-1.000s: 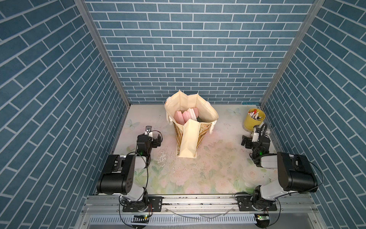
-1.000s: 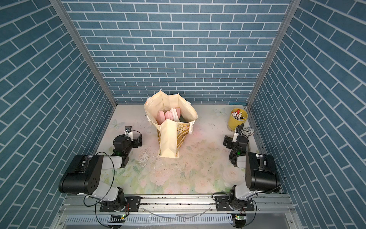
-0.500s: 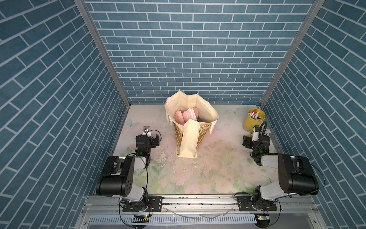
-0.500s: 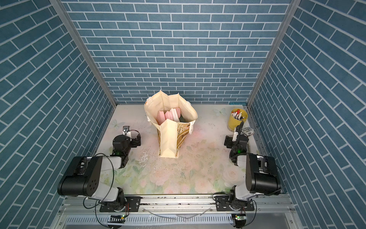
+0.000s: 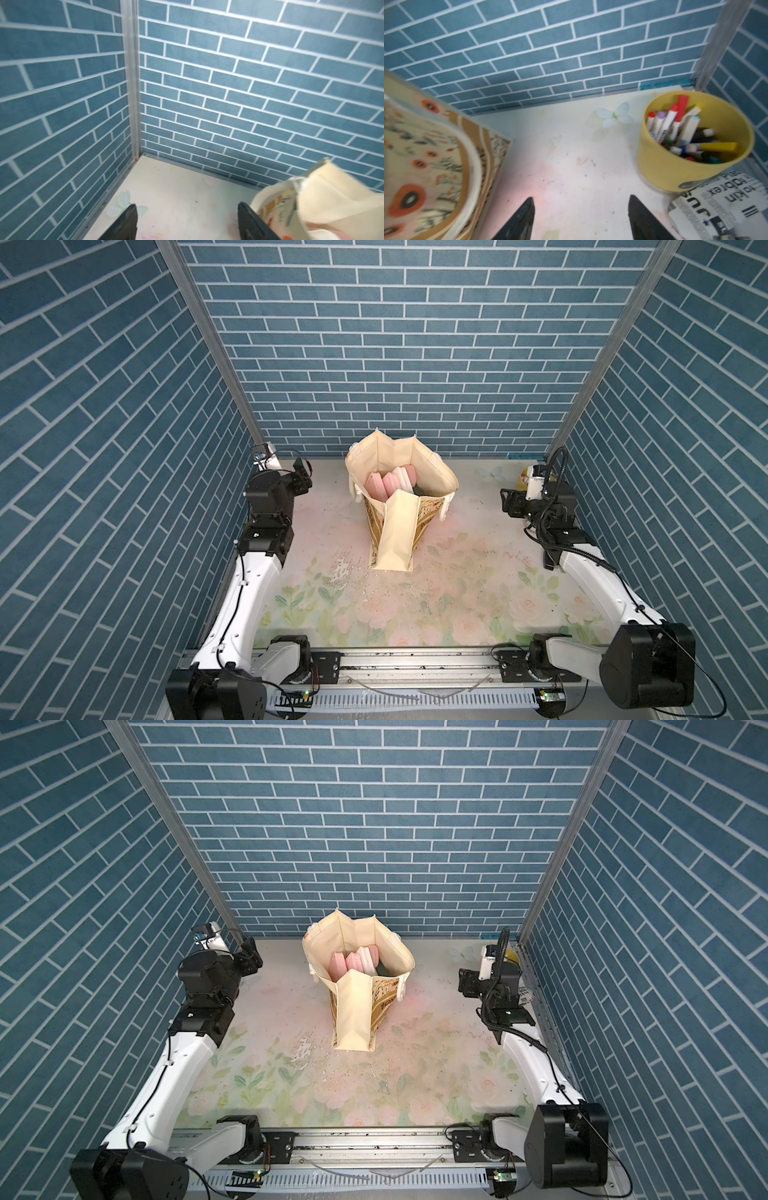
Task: Take out the pencil case from the canvas bag
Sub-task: Pick up the canvas bag from the center of the board.
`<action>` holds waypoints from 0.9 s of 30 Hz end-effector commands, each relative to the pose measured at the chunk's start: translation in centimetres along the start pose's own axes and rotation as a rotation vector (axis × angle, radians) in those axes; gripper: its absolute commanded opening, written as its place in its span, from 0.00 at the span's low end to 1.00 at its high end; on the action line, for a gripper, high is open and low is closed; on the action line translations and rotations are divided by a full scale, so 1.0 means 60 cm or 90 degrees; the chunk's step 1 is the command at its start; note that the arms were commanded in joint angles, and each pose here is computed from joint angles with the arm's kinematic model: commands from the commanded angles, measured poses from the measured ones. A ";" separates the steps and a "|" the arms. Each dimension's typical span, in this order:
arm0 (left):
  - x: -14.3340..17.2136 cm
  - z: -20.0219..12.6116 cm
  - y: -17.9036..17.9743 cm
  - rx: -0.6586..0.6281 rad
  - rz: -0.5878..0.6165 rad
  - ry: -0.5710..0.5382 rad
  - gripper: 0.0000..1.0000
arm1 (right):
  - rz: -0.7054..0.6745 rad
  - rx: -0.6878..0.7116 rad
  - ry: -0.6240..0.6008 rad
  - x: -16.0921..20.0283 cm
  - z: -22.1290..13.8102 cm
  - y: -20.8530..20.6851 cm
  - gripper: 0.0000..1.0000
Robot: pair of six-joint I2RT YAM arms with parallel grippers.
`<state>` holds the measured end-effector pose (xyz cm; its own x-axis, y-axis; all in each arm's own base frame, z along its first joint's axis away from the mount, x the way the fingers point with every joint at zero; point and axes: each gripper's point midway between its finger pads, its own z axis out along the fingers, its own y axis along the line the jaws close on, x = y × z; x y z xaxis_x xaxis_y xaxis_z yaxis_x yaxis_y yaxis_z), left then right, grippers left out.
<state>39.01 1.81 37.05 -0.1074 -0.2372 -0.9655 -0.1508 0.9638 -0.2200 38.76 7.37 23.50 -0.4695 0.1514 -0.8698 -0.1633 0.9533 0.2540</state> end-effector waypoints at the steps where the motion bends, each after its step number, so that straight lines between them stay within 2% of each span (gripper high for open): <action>1: 0.093 -0.002 -0.033 0.063 -0.046 0.220 0.75 | 0.073 -0.045 0.075 0.012 -0.025 0.044 0.69; 6: 0.110 0.013 -0.094 0.159 -0.109 0.344 0.70 | 0.110 -0.123 0.107 -0.015 -0.038 0.117 0.68; 9: 0.117 0.023 -0.120 0.200 -0.142 0.390 0.66 | 0.126 -0.159 0.130 -0.030 -0.037 0.155 0.68; 14: 0.130 0.037 -0.126 0.204 -0.156 0.416 0.62 | 0.158 -0.215 0.179 -0.032 -0.024 0.209 0.68; 18: 0.134 0.045 -0.151 0.251 -0.193 0.433 0.61 | 0.150 -0.237 0.221 -0.025 -0.012 0.245 0.66; 27: 0.130 0.058 -0.183 0.314 -0.248 0.419 0.61 | 0.135 -0.268 0.257 -0.013 0.002 0.293 0.62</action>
<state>42.81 -9.17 30.25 -0.7109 -0.4169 -0.5664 0.0739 0.7567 -0.6496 36.57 23.07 26.87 -0.8029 0.1333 -0.5810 -0.3083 0.7413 0.5961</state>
